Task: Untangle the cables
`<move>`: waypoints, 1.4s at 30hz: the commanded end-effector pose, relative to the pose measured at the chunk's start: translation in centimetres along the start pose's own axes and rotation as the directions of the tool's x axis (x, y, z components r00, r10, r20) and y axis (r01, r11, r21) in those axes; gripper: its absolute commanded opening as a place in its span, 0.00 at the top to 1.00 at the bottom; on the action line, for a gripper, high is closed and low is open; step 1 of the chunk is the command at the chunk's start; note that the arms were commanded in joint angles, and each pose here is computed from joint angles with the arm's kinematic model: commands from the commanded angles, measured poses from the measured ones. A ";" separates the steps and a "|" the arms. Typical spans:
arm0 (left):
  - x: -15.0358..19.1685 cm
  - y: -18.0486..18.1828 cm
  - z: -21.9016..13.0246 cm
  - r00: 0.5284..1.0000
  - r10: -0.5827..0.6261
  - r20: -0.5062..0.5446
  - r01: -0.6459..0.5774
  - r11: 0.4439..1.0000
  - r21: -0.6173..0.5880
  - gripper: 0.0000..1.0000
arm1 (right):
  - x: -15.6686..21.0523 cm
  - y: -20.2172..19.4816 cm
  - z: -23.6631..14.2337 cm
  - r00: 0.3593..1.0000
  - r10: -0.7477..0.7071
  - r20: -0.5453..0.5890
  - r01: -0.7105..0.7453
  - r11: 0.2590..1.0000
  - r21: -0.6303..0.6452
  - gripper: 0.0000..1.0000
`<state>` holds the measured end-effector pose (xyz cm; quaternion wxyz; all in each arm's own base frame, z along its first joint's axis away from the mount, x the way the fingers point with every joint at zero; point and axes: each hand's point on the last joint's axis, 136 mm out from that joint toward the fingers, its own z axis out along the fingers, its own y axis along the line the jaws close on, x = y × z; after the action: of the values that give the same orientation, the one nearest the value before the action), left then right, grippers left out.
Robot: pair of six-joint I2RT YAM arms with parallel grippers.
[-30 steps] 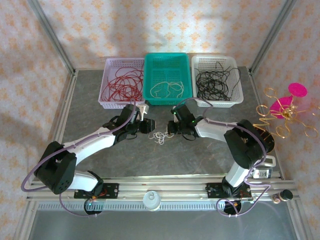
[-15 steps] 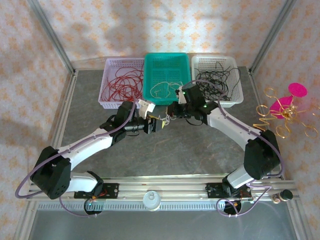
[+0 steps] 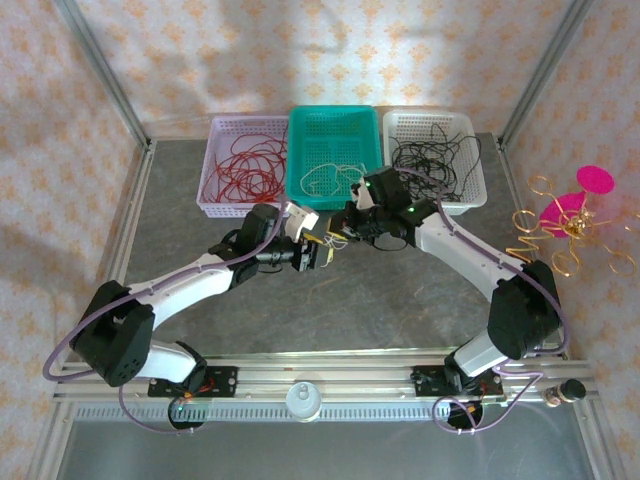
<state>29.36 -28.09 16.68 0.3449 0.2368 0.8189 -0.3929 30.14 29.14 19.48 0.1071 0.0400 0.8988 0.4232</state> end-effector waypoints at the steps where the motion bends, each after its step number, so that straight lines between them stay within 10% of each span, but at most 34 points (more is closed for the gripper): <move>1: 0.3 -0.7 0.4 0.999 0.044 -0.001 -0.044 0.999 0.033 0.51 | -0.1 2.4 -1.7 1.000 0.010 0.015 -0.010 0.998 -0.060 1.00; 8: 1.6 1.4 0.4 1.000 0.031 0.000 -0.031 0.997 -0.065 0.61 | 0.2 3.1 -2.6 0.999 0.030 0.025 -0.028 0.996 -0.086 1.00; 16: 1.4 2.4 -0.1 0.999 0.042 0.014 -0.040 0.990 -0.136 1.00 | 0.3 3.2 -3.1 0.998 0.049 0.040 -0.045 0.995 -0.092 1.00; 24: 0.1 -0.8 -1.3 0.999 0.026 0.036 -0.025 0.998 -0.049 1.00 | -2.2 1.7 -2.4 0.973 0.196 0.121 -0.181 0.975 -0.131 0.74; 37: 0.0 -6.1 -3.0 1.000 -0.004 0.022 0.003 0.998 0.060 1.00 | -4.8 -6.6 -2.5 0.717 0.615 0.328 -0.548 0.788 -0.281 0.87; 42: -2.1 -7.3 -3.4 0.998 -0.026 0.050 0.022 0.996 0.088 1.00 | -4.2 -10.5 -3.0 0.759 0.525 0.384 -0.503 0.848 -0.166 0.77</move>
<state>24.81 -29.06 20.54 0.3476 0.2342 0.8083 -0.4135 32.59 21.23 13.01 0.1241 0.3850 0.7957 0.4509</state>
